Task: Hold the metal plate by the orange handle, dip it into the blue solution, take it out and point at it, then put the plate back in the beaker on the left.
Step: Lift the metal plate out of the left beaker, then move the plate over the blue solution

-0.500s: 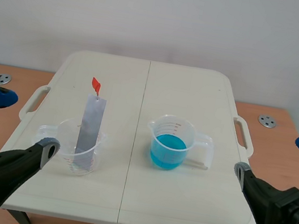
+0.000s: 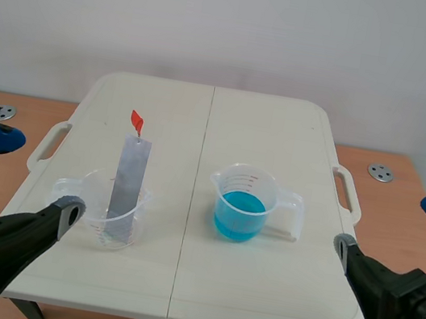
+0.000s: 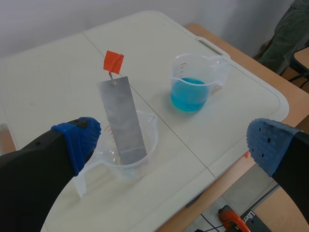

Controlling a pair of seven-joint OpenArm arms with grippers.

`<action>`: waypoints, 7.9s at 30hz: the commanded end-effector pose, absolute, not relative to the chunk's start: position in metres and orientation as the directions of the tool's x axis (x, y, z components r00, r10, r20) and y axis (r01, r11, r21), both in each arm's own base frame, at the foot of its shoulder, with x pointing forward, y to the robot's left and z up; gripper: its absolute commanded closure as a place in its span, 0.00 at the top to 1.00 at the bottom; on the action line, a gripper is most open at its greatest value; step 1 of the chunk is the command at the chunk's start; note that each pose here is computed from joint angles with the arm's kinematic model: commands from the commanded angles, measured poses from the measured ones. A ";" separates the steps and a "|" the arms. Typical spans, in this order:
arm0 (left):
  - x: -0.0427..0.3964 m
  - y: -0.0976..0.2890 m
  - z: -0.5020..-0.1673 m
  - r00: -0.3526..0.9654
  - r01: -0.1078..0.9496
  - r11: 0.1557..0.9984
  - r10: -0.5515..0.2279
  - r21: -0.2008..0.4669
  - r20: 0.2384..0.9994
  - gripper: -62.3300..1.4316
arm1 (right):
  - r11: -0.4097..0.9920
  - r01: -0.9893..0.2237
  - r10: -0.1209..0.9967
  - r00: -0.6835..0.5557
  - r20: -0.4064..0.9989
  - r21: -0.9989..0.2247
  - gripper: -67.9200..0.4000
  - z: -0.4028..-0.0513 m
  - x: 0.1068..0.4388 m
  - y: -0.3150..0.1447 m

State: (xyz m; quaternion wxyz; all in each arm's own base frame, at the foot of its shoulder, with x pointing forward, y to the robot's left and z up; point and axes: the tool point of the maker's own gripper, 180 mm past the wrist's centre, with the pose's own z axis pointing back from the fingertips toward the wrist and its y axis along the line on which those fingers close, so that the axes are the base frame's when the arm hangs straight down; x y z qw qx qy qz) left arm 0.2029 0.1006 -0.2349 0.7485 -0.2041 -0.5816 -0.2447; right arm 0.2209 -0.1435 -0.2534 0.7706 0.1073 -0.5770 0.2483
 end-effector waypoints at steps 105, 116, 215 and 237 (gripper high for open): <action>0.124 0.187 -0.259 0.298 0.518 0.819 -0.442 0.245 0.846 0.07 | 0.542 -0.828 0.218 -0.024 0.976 -0.142 0.97 -0.271 0.352 0.106; 0.124 0.187 -0.259 0.297 0.518 0.819 -0.441 0.245 0.847 0.07 | 0.542 -0.832 0.180 -0.022 0.983 -0.118 0.84 -0.265 0.359 0.123; 0.125 0.186 -0.259 0.292 0.522 0.817 -0.440 0.243 0.849 0.07 | 0.356 -0.812 0.130 -0.446 0.885 -0.462 0.02 -0.123 0.294 0.072; 0.184 0.162 -0.228 0.065 0.582 0.743 -0.448 0.330 0.892 0.07 | 0.422 -0.792 0.202 -0.392 0.897 -0.441 0.02 -0.115 0.313 -0.022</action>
